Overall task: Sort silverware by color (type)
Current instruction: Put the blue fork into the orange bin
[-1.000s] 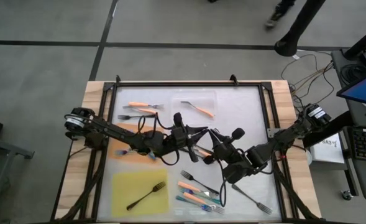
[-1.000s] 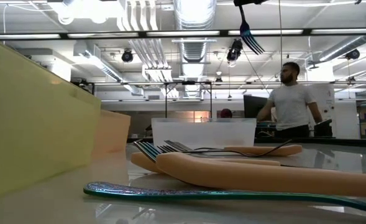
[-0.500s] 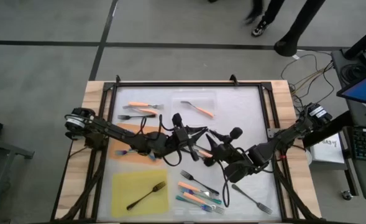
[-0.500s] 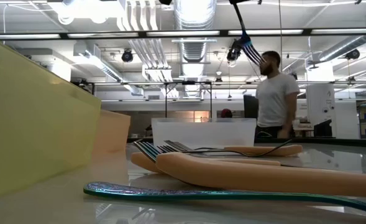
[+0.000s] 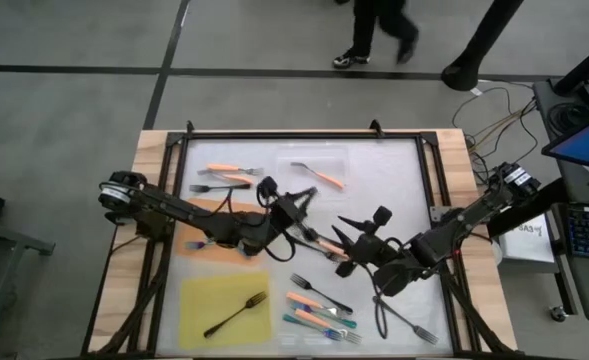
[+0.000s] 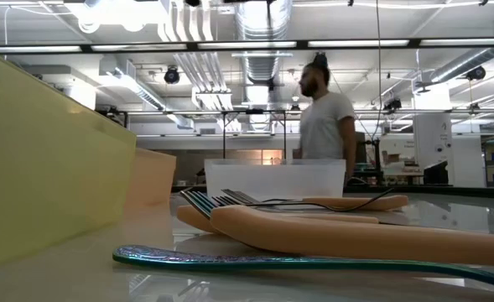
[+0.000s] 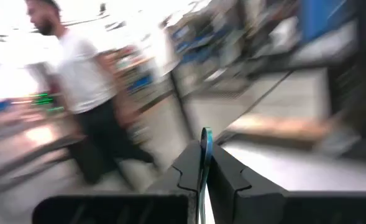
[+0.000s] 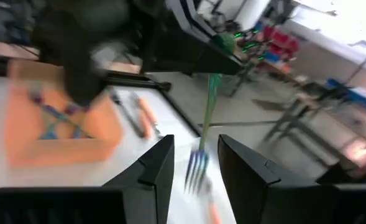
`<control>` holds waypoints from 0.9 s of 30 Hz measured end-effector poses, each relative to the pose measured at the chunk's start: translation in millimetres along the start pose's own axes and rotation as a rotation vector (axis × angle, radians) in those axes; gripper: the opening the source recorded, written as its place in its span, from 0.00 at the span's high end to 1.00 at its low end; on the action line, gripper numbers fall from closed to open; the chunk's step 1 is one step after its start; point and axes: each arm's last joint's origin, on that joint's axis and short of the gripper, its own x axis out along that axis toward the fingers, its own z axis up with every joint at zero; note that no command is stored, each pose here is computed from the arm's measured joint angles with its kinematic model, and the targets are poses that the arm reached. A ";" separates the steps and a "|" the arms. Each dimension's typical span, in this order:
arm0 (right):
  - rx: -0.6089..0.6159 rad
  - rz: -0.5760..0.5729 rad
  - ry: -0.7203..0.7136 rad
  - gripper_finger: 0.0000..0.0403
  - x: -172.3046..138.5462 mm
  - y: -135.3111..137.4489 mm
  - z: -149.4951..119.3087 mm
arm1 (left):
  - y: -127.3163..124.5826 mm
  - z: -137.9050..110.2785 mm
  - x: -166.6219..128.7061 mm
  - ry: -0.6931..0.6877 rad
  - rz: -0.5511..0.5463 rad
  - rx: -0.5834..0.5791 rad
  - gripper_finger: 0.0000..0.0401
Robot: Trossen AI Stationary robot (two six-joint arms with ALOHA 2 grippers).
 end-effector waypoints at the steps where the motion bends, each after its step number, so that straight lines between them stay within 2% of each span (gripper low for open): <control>1: 0.022 0.022 0.006 0.71 -2.3 -2.1 -0.2 | 2.9 -1.1 -2.6 0.038 0.046 0.057 1.00; 5: 0.110 0.086 0.066 0.71 -10.6 -12.6 -6.4 | 17.4 -6.1 -21.9 0.175 0.173 0.281 1.00; 7: 0.153 0.106 0.117 0.71 -13.3 -18.1 -12.6 | 27.8 -9.7 -34.3 0.219 0.180 0.327 1.00; 9: 0.182 0.106 0.172 0.71 -14.9 -22.7 -19.7 | 41.8 -14.0 -47.1 0.264 0.146 0.312 1.00; 11: 0.195 0.091 0.219 0.71 -15.8 -26.2 -26.9 | 57.6 -20.3 -56.5 0.335 0.109 0.226 1.00; 14: 0.192 0.053 0.265 0.71 -15.7 -29.7 -35.7 | 80.6 -33.7 -69.5 0.454 0.127 0.137 1.00; 18: 0.184 0.025 0.293 0.71 -13.1 -29.0 -41.7 | 97.9 -46.2 -80.4 0.600 0.143 0.174 1.00; 21: 0.178 0.022 0.297 0.71 -12.0 -26.6 -43.2 | 99.5 -49.5 -83.9 0.725 0.064 0.213 1.00; 27: 0.169 0.017 0.301 0.71 -10.6 -22.8 -45.8 | 97.8 -45.5 -85.5 0.811 -0.046 0.282 1.00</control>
